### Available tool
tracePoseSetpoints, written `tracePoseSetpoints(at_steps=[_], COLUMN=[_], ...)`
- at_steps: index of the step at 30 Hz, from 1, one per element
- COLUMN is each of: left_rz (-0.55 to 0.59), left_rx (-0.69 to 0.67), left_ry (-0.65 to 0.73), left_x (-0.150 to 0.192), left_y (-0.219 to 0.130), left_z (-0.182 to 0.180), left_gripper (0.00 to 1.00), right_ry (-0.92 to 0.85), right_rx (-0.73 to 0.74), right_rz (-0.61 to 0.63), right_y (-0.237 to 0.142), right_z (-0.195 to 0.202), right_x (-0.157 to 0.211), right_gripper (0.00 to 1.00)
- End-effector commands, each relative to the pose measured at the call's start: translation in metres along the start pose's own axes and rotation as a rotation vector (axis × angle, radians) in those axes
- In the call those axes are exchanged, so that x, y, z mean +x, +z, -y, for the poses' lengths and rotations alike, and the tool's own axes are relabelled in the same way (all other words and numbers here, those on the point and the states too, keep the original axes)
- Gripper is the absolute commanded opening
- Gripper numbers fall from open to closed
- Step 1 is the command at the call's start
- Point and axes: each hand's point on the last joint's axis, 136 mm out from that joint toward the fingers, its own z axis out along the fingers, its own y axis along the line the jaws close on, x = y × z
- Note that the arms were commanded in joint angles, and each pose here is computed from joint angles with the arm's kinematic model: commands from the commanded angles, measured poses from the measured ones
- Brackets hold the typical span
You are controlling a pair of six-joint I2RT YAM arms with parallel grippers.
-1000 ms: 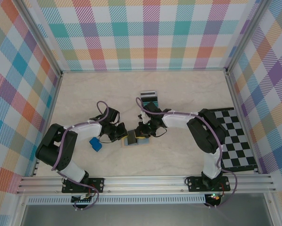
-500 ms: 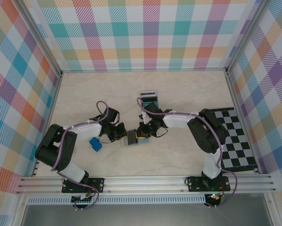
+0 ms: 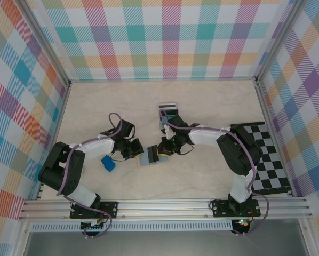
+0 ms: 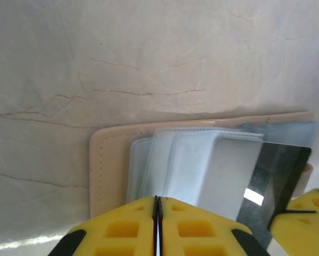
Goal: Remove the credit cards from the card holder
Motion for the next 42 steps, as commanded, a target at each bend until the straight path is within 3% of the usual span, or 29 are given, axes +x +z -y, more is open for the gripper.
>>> tracePoseSetpoints(at_steps=[1, 12, 19, 27, 30, 36, 42], left_rz=[0.010, -0.057, -0.073, -0.073, -0.067, -0.029, 0.039], left_rx=[0.011, -0.044, -0.082, -0.087, -0.089, -0.092, -0.105], left_ry=[0.049, 0.021, 0.006, -0.001, 0.002, 0.026, 0.070], left_x=[-0.003, 0.011, 0.019, 0.022, 0.021, 0.012, -0.003], left_y=[-0.010, 0.021, 0.026, 0.027, 0.025, 0.011, -0.017], left_z=[0.019, 0.002, -0.014, -0.018, -0.018, -0.009, 0.000], left_gripper=[0.13, 0.03, 0.02, 0.01, 0.01, 0.10, 0.23], right_ry=[-0.024, -0.022, -0.049, -0.013, -0.008, -0.048, -0.118], right_rx=[-0.022, -0.036, -0.151, -0.140, -0.108, -0.018, 0.066], right_rz=[-0.005, -0.015, -0.025, -0.021, -0.002, 0.060, 0.124], right_y=[0.001, 0.006, 0.005, 0.011, 0.009, -0.015, -0.053], right_z=[-0.006, -0.007, -0.031, -0.027, -0.022, -0.017, -0.022], right_x=[-0.005, -0.007, -0.009, -0.015, -0.015, -0.013, -0.006], right_gripper=[0.01, 0.04, 0.15, 0.16, 0.08, 0.00, 0.00])
